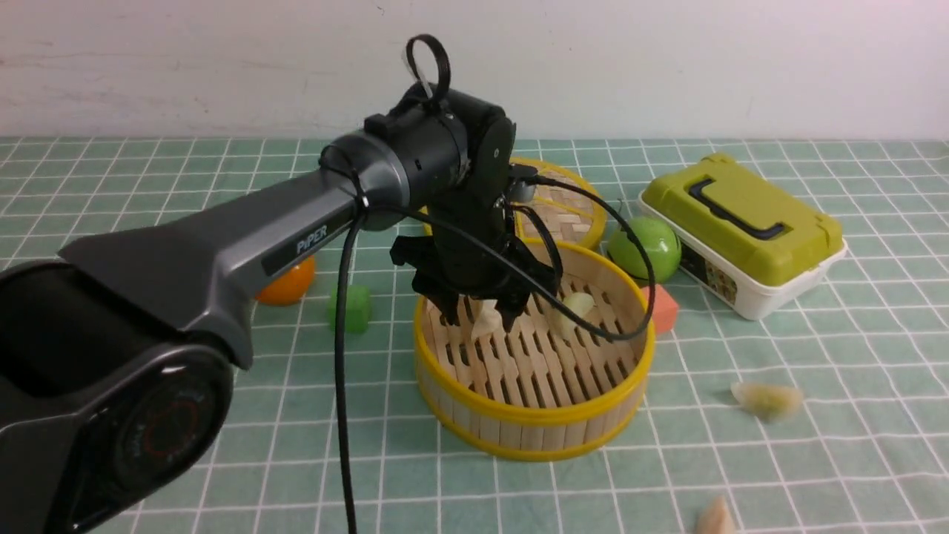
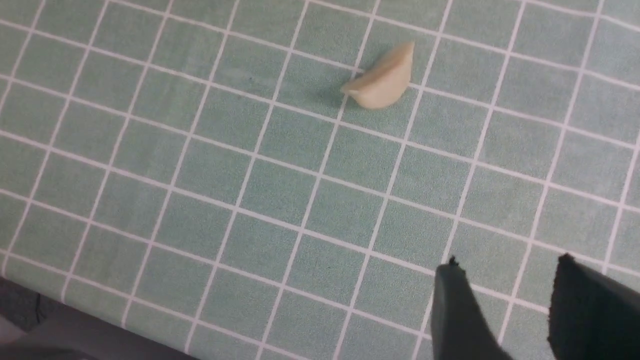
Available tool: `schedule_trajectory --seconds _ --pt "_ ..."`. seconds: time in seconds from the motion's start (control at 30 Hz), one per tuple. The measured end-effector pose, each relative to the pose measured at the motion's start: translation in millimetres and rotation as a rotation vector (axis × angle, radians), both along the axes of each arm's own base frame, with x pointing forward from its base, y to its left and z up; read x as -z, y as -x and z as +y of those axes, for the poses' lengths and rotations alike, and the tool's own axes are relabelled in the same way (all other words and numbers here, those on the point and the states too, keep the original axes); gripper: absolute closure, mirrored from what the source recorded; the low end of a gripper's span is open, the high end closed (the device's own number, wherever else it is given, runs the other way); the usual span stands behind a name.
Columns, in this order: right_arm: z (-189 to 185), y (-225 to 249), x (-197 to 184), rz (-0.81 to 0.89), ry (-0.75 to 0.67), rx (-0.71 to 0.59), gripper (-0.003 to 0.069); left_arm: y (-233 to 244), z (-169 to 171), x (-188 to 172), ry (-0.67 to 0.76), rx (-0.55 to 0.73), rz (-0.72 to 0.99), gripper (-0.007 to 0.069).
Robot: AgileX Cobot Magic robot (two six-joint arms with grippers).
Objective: Put the dumplings into the steamer on the table with the blue tablecloth.
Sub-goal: 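Reach for and grasp a dumpling lying on the table beside the steamer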
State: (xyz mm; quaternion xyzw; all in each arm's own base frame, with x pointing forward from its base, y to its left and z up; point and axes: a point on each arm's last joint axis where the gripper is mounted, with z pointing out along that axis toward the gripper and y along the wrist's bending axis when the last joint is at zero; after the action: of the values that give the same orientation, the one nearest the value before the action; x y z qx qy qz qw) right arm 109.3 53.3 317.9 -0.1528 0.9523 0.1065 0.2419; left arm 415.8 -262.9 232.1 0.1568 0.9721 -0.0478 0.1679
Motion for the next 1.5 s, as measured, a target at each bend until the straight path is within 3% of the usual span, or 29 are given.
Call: schedule_trajectory --seconds 0.2,0.33,0.37,0.5,0.63,1.0,1.2,1.33,1.5 --pt "21 -49 1 0.107 0.042 -0.039 0.0262 30 20 -94 0.049 0.043 -0.114 0.0139" --pt "39 -83 24 0.191 0.019 -0.036 0.0250 67 43 -161 0.119 0.045 -0.229 0.0271" --pt "44 -92 32 0.207 0.012 -0.030 0.0249 80 52 -175 0.133 0.048 -0.246 0.0337" --pt "53 -116 58 0.240 0.014 0.003 0.0227 126 77 -205 0.183 0.062 -0.269 0.0519" --pt "61 -137 80 0.239 -0.002 0.052 0.0174 170 100 -198 0.196 0.088 -0.209 0.0639" --pt "71 -164 154 0.420 0.047 0.142 0.0135 255 153 -141 0.185 0.119 -0.184 0.0639" --pt "72 -163 158 0.465 0.059 0.141 0.0149 272 167 -133 0.173 0.118 -0.217 0.0639" --pt "77 -158 158 0.482 0.085 0.107 0.0238 274 169 -136 0.183 0.118 -0.244 0.0639" --pt "84 -153 158 0.490 0.124 0.058 0.0442 274 168 -136 0.185 0.118 -0.250 0.0639"
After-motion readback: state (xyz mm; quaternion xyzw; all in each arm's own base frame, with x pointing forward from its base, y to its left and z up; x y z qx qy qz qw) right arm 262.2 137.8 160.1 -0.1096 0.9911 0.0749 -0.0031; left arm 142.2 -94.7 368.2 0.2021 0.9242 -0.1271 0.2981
